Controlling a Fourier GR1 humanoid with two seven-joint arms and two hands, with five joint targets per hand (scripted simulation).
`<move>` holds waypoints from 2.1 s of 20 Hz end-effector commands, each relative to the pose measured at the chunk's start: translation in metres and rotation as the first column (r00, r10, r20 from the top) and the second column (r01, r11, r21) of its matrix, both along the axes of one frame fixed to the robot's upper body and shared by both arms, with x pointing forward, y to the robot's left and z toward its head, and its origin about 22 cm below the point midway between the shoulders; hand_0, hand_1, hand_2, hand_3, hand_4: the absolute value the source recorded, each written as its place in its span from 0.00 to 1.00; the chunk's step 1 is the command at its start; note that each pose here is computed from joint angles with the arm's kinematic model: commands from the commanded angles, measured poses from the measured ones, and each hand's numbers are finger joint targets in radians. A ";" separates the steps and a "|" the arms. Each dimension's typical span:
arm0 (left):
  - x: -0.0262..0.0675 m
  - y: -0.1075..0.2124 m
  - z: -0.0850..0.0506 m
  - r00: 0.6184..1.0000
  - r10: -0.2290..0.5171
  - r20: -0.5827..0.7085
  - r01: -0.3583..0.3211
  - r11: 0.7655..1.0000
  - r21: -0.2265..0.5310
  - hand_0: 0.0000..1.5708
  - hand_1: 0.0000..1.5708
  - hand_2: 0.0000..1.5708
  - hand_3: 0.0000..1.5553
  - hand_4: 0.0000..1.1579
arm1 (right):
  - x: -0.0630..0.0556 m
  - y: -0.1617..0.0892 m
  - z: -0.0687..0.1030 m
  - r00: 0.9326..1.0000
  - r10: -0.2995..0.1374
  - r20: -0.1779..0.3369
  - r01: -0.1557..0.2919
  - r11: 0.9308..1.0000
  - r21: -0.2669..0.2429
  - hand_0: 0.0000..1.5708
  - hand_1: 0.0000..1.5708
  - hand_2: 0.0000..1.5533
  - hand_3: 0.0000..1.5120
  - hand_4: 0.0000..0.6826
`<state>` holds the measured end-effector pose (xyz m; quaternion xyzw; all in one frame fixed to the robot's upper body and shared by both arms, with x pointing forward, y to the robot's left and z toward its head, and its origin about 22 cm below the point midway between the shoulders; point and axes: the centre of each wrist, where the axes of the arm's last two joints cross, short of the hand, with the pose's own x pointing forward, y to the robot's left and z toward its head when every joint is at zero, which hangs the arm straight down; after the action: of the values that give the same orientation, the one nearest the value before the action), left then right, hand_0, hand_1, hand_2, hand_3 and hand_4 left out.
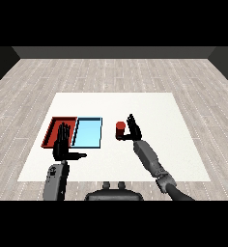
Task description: Pick the red can and put it in the red box
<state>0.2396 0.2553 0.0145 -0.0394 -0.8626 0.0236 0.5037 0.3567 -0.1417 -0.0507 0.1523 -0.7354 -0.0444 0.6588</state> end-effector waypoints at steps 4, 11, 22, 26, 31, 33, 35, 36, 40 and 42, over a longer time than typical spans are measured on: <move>-0.0158 -0.014 0.001 1.000 0.011 0.005 -0.011 1.000 0.012 0.00 0.00 0.00 0.00 0.00 | 0.006 0.003 -0.005 0.999 -0.015 -0.031 0.015 1.000 -0.008 0.00 0.00 0.00 0.00 0.00; 0.0043 0.005 0.006 1.000 0.000 -0.001 0.000 1.000 0.013 0.00 0.00 0.00 0.00 0.00 | 0.004 0.010 -0.003 0.999 -0.004 -0.044 0.004 1.000 -0.011 0.00 0.00 0.00 0.00 0.00; -0.0114 -0.004 0.008 1.000 -0.002 0.009 0.002 1.000 -0.006 0.00 0.00 0.00 0.00 0.00 | 0.016 0.017 0.002 0.998 0.032 -0.049 -0.032 0.999 0.001 0.00 0.00 0.00 0.00 0.00; 0.0117 0.012 -0.002 1.000 -0.005 -0.009 0.005 1.000 0.005 0.00 0.00 0.00 0.00 0.00 | 0.014 0.029 0.000 0.999 0.032 -0.032 -0.033 0.999 -0.027 0.00 0.00 0.00 0.00 0.00; 0.0053 -0.003 -0.006 1.000 -0.012 0.010 0.012 1.000 -0.024 0.00 0.00 0.00 0.00 0.00 | 0.006 0.035 -0.004 0.997 0.037 -0.067 -0.039 0.999 -0.034 0.00 0.00 0.00 0.00 0.00; -0.0009 0.002 -0.002 1.000 0.007 0.005 -0.007 1.000 -0.016 0.00 0.00 0.00 0.00 0.00 | 0.011 0.031 -0.003 0.995 0.018 -0.098 -0.022 0.999 -0.040 0.00 0.00 0.00 0.00 0.00; 0.0033 -0.011 0.007 1.000 -0.002 0.011 0.003 1.000 -0.020 0.00 0.00 0.00 0.00 0.00 | 0.014 0.039 0.006 0.995 0.012 -0.102 -0.020 0.997 -0.073 0.00 0.00 0.00 0.00 0.00; 0.0044 0.011 -0.002 1.000 0.008 0.010 -0.008 1.000 -0.013 0.00 0.00 0.00 0.00 0.00 | 0.016 0.029 0.001 0.996 0.017 -0.089 -0.021 0.999 -0.048 0.00 0.00 0.00 0.00 0.00; -0.0013 -0.005 -0.015 1.000 -0.012 -0.005 0.012 1.000 -0.009 0.00 0.00 0.00 0.00 0.00 | 0.018 0.025 0.000 0.992 -0.005 -0.129 -0.002 0.998 -0.058 0.00 0.00 0.00 0.00 0.00; 0.0201 0.017 0.011 1.000 0.017 0.015 -0.017 1.000 -0.027 0.00 0.00 0.00 0.00 0.00 | 0.015 0.031 0.000 0.994 -0.063 -0.092 0.049 0.988 -0.148 0.97 0.97 0.97 0.97 0.72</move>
<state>0.2416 0.2575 0.0123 -0.0431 -0.8642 0.0315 0.5003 0.3724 -0.1101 -0.0488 0.1149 -0.7025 -0.0245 0.7020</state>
